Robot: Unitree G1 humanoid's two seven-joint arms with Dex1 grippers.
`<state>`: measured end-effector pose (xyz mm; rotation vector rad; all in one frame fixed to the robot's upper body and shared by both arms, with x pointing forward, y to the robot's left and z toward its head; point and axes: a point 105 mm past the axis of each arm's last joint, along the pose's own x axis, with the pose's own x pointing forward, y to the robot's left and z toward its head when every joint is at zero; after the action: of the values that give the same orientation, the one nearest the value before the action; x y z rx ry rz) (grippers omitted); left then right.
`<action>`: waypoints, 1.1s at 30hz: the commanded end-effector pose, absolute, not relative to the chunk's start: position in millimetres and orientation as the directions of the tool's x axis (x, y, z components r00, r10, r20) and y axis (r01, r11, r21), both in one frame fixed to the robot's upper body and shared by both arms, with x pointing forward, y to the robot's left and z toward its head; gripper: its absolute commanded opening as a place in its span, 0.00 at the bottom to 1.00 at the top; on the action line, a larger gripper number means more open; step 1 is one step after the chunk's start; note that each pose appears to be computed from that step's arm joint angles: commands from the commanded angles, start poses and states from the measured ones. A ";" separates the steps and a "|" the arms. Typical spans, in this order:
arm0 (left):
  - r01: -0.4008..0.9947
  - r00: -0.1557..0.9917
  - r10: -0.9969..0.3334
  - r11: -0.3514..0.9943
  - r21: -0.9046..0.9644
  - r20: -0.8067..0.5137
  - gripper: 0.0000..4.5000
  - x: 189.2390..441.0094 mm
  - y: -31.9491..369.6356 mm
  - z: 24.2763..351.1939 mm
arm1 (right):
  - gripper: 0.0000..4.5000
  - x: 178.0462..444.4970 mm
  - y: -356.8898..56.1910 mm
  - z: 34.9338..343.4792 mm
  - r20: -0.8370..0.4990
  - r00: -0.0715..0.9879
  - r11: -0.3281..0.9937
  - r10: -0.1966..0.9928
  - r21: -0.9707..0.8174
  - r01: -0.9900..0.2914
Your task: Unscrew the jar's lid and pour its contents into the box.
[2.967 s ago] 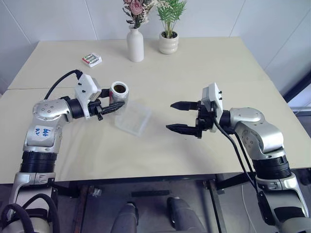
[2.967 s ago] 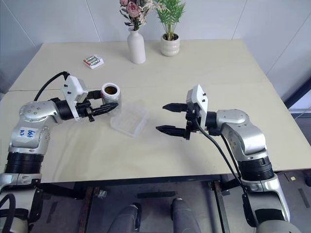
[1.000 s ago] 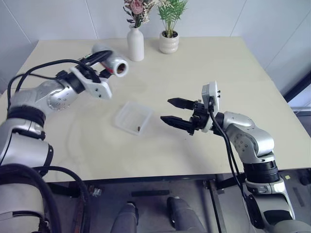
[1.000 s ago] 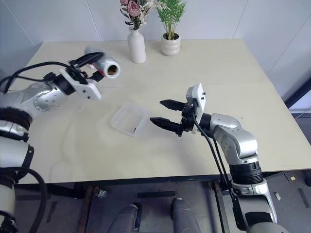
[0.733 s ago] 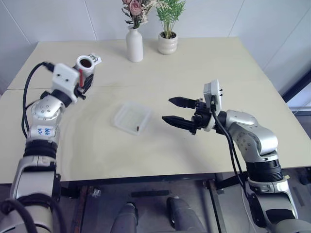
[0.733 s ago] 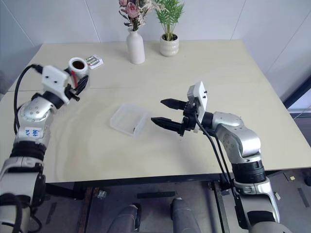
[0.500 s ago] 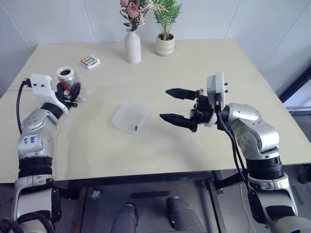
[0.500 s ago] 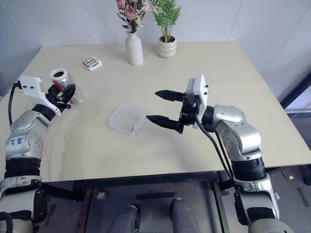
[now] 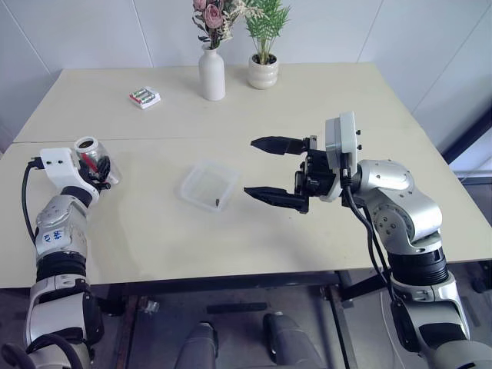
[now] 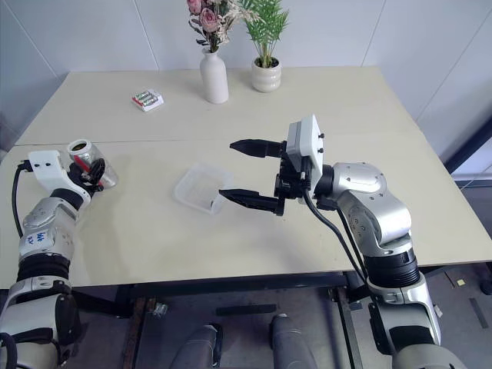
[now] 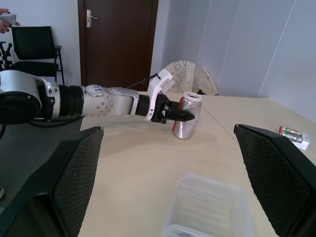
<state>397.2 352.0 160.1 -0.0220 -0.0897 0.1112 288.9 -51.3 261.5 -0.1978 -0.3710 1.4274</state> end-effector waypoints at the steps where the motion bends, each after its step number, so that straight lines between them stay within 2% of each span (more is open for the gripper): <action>1: -0.099 0.984 0.103 0.995 -0.032 0.143 0.49 400.3 350.1 170.6 | 0.99 285.3 -54.9 272.0 0.156 0.101 0.155 0.983 -0.389 -0.908; 2: -0.098 0.984 0.100 0.995 -0.017 0.150 0.49 400.9 349.2 172.1 | 0.99 285.5 -55.1 271.4 0.153 0.102 0.155 0.983 -0.387 -0.909; 10: -0.040 0.975 0.030 0.998 0.041 0.221 0.99 394.1 342.0 191.9 | 1.00 285.4 -58.0 266.9 0.139 0.109 0.154 0.984 -0.374 -0.915; 17: 0.021 0.975 -0.058 0.986 0.167 0.216 0.99 361.4 335.5 203.4 | 1.00 286.0 -62.8 264.8 0.131 0.120 0.162 0.984 -0.375 -0.913; 20: -0.021 0.983 -0.021 0.975 0.220 0.183 0.99 335.4 351.7 203.3 | 1.00 286.7 -67.5 262.4 0.124 0.133 0.170 0.983 -0.375 -0.911; 25: -0.019 0.996 -0.005 0.959 0.282 0.085 0.99 308.2 359.3 188.7 | 1.00 290.2 -78.5 259.6 0.111 0.160 0.191 0.981 -0.372 -0.908; 29: -0.071 0.997 0.065 0.951 0.303 0.027 0.99 289.3 380.3 175.8 | 1.00 295.6 -85.1 255.8 0.093 0.188 0.209 0.978 -0.364 -0.908; 32: 0.022 1.000 -0.024 0.936 0.351 0.004 0.99 287.8 364.6 175.2 | 1.00 295.2 -87.8 256.2 0.084 0.193 0.211 0.977 -0.364 -0.907; 33: 0.121 0.992 -0.126 0.905 0.407 -0.015 0.99 285.3 348.7 177.7 | 1.00 294.8 -93.1 255.2 0.066 0.207 0.217 0.976 -0.373 -0.902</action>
<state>287.9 368.7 156.6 0.3102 0.0459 -0.0128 298.4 -81.9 246.7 -0.2376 -0.2813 1.3528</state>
